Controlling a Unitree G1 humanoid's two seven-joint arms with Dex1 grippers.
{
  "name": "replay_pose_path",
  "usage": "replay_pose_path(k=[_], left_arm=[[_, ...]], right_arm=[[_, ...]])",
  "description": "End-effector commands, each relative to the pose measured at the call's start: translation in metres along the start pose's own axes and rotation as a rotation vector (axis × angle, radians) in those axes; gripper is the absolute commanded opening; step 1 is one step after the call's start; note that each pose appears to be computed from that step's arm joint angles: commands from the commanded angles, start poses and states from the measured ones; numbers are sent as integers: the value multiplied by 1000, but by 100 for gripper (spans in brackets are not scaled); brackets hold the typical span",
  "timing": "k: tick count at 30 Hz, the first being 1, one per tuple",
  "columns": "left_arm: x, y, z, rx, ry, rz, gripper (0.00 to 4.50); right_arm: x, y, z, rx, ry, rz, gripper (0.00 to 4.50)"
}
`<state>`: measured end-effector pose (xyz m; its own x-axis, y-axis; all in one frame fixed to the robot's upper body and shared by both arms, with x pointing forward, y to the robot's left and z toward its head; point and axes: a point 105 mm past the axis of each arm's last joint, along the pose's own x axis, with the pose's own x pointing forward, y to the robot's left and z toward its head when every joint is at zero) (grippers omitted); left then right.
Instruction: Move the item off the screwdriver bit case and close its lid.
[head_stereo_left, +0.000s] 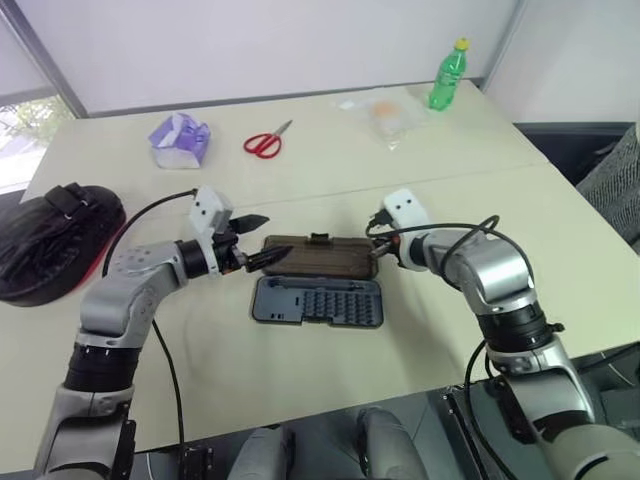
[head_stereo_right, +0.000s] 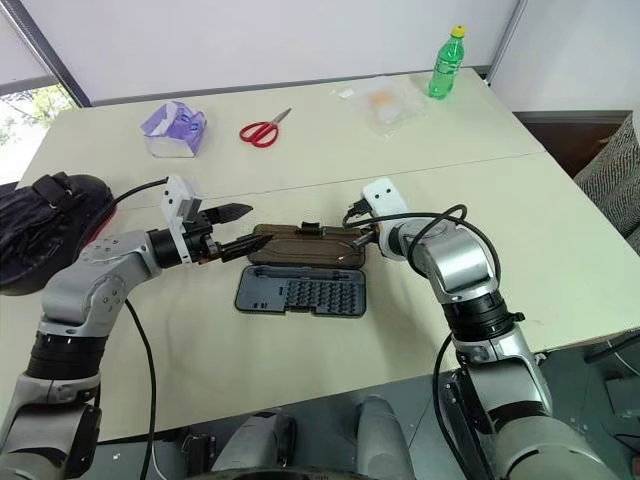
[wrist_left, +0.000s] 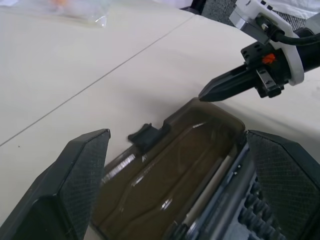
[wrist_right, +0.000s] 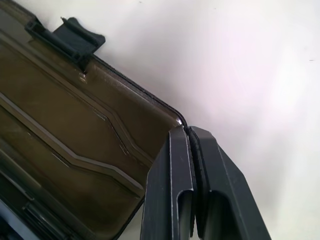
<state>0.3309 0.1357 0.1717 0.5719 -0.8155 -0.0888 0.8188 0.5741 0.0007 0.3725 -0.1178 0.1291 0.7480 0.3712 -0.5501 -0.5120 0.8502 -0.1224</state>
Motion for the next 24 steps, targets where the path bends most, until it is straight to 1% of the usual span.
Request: replay_pose_path(k=[1, 3, 5, 8, 12, 15, 19, 24], left_arm=[[-3, -1, 12, 36, -27, 1, 450], [-3, -1, 12, 37, -27, 1, 450], [-2, -1, 12, 38, -27, 1, 450], [-1, -2, 11, 36, -26, 0, 450], [1, -4, 10, 31, -29, -8, 450], [2, -5, 9, 29, -28, -12, 450], [3, -5, 9, 29, -28, -17, 450], [4, -5, 8, 30, -29, -15, 450]], right_arm=[[-2, 2, 5, 20, -5, -1, 58], [-1, 1, 4, 60, 24, -11, 128], [-1, 2, 6, 105, 42, -6, 128], [-3, 4, 13, 94, 17, 5, 128], [-6, -1, 13, 114, 39, -35, 128], [-9, -2, 12, 134, 71, -42, 128], [-12, -1, 7, 126, 147, -67, 128], [-11, 3, 4, 109, 190, -70, 128]])
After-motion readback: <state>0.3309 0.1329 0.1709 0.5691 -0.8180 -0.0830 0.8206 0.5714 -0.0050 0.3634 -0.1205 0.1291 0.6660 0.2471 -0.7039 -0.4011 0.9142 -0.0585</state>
